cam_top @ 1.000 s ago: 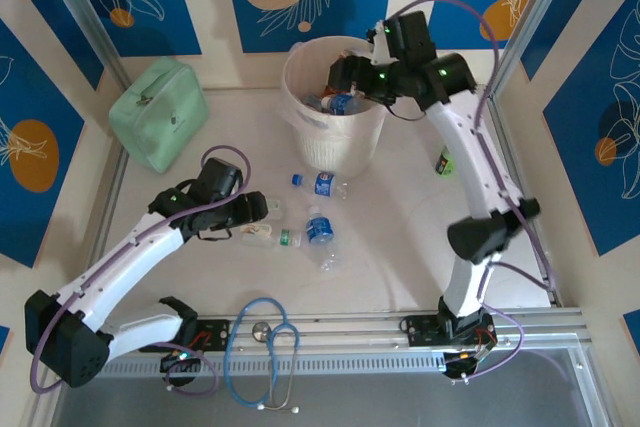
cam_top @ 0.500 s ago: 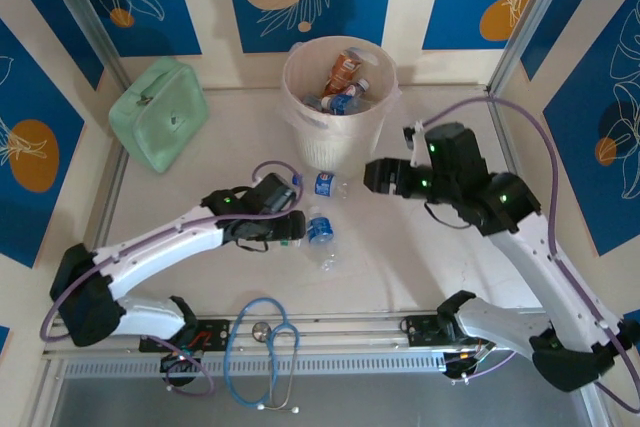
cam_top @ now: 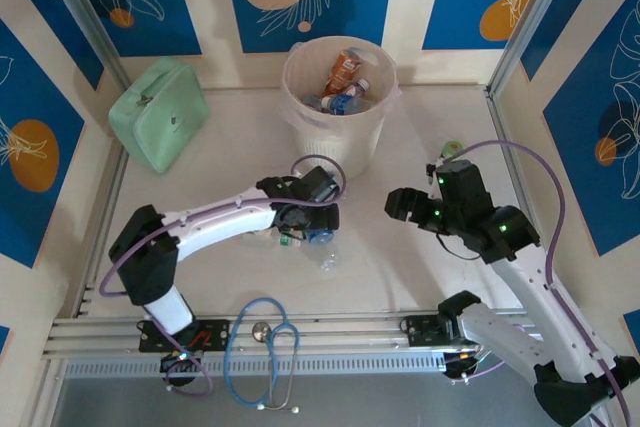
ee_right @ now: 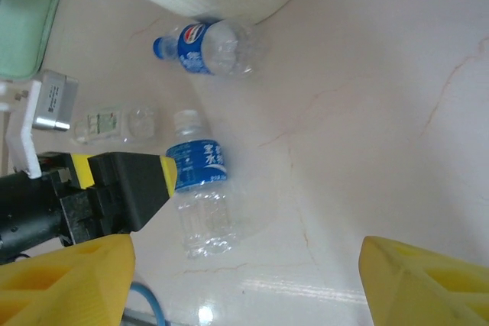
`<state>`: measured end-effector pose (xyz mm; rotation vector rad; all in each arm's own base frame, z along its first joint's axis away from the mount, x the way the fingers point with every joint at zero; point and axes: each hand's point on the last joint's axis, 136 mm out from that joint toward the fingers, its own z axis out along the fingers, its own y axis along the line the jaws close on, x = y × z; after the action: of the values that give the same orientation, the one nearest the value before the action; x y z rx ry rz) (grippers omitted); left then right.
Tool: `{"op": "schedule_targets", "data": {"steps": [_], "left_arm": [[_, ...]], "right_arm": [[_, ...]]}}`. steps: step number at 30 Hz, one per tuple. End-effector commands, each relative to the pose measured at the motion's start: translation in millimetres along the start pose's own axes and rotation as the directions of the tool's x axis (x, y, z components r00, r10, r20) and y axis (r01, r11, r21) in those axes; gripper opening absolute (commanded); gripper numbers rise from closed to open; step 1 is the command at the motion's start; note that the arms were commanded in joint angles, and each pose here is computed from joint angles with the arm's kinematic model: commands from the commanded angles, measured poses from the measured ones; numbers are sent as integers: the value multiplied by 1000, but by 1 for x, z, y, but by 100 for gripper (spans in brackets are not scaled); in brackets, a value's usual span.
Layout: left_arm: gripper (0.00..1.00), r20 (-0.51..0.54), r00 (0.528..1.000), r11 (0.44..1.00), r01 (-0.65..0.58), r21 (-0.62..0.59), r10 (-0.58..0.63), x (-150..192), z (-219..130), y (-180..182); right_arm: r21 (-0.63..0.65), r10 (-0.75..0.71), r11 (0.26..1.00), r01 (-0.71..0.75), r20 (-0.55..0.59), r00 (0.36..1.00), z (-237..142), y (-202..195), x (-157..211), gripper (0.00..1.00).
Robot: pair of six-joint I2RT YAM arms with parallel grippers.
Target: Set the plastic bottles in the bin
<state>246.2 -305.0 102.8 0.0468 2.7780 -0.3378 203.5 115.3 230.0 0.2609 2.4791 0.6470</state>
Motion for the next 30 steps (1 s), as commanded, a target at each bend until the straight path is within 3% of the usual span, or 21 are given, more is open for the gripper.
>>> {"op": "schedule_targets", "data": {"steps": [1, 18, 30], "left_arm": [[86, -19, 999, 1000, 28, 0, -28, 1, 13, -10], [79, -95, 994, 994, 48, -101, -58, 10, 59, -9], [64, -113, 993, 995, 26, -92, -37, 14, 57, -11]], "right_arm": [[-37, 36, 999, -36, 1, 999, -3, 0, 1, 78], [-43, 52, 998, -53, -13, 999, -2, -4, 6, 78], [-41, 57, 998, -57, -10, 998, -4, -5, 6, 77]]}}
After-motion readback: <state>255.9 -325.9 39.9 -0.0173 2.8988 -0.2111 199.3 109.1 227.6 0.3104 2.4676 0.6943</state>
